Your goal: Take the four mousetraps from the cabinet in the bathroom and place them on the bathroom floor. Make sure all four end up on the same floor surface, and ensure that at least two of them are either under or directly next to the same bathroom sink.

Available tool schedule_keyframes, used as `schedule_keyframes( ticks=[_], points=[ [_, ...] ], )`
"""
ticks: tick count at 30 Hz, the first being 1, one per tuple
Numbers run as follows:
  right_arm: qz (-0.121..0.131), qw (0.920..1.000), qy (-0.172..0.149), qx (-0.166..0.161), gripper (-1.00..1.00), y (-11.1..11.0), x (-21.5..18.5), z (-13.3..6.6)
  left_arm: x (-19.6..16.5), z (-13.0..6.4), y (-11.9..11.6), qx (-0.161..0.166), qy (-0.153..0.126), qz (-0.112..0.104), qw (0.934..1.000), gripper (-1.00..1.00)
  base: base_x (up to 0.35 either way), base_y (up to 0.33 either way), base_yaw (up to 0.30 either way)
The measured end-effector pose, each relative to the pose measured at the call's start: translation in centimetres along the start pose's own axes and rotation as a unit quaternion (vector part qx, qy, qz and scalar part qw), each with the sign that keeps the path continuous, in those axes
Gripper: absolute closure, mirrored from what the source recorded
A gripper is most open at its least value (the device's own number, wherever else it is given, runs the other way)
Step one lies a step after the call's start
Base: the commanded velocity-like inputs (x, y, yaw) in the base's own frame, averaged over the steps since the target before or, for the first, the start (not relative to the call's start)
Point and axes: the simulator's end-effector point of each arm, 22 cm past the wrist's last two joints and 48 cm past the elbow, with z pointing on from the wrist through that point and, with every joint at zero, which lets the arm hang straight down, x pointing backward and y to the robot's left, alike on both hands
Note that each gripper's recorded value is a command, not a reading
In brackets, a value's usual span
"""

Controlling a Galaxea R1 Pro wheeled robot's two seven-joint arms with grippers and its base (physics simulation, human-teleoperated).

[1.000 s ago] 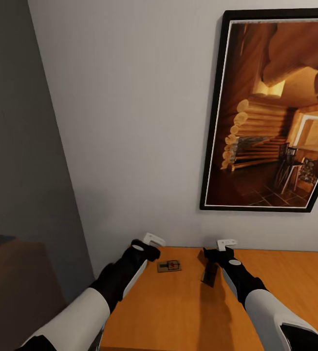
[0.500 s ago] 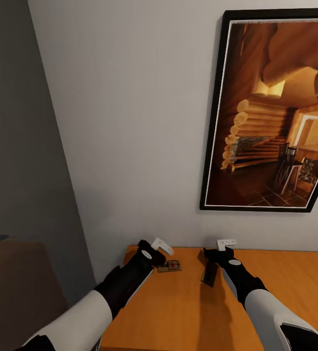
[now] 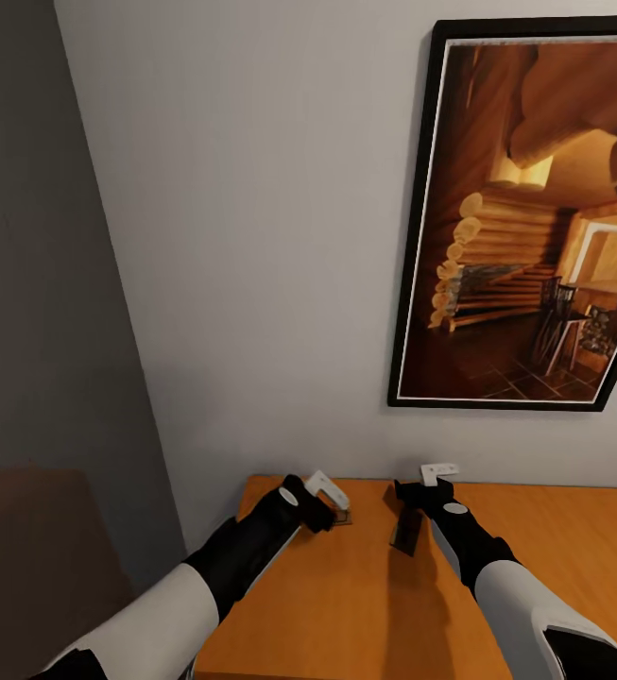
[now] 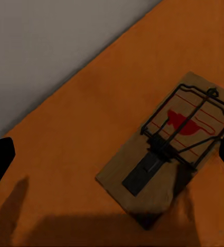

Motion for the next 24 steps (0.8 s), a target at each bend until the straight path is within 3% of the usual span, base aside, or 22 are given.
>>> schedule_keyframes(
  ticks=[8, 15, 24],
  points=[
    [0.000, 1.0000, 0.000, 0.000, -1.00, 0.0, 0.0, 0.0, 0.2, 0.0, -1.3, 0.021, 0.003, 0.024, 0.9995, -1.00, 0.000, 0.000, 0.000],
    [0.000, 1.0000, 0.000, 0.000, -1.00, 0.0, 0.0, 0.0, 0.5, 0.0, -3.3, 0.042, 0.006, 0.058, 0.9974, -1.00, 0.000, 0.000, 0.000],
    [-0.001, 1.0000, 0.000, 0.000, -1.00, 0.0, 0.0, 0.0, 0.5, -0.1, -3.7, 0.054, 0.003, 0.064, 0.9965, -1.00, 0.000, 0.000, 0.000]
  ],
)
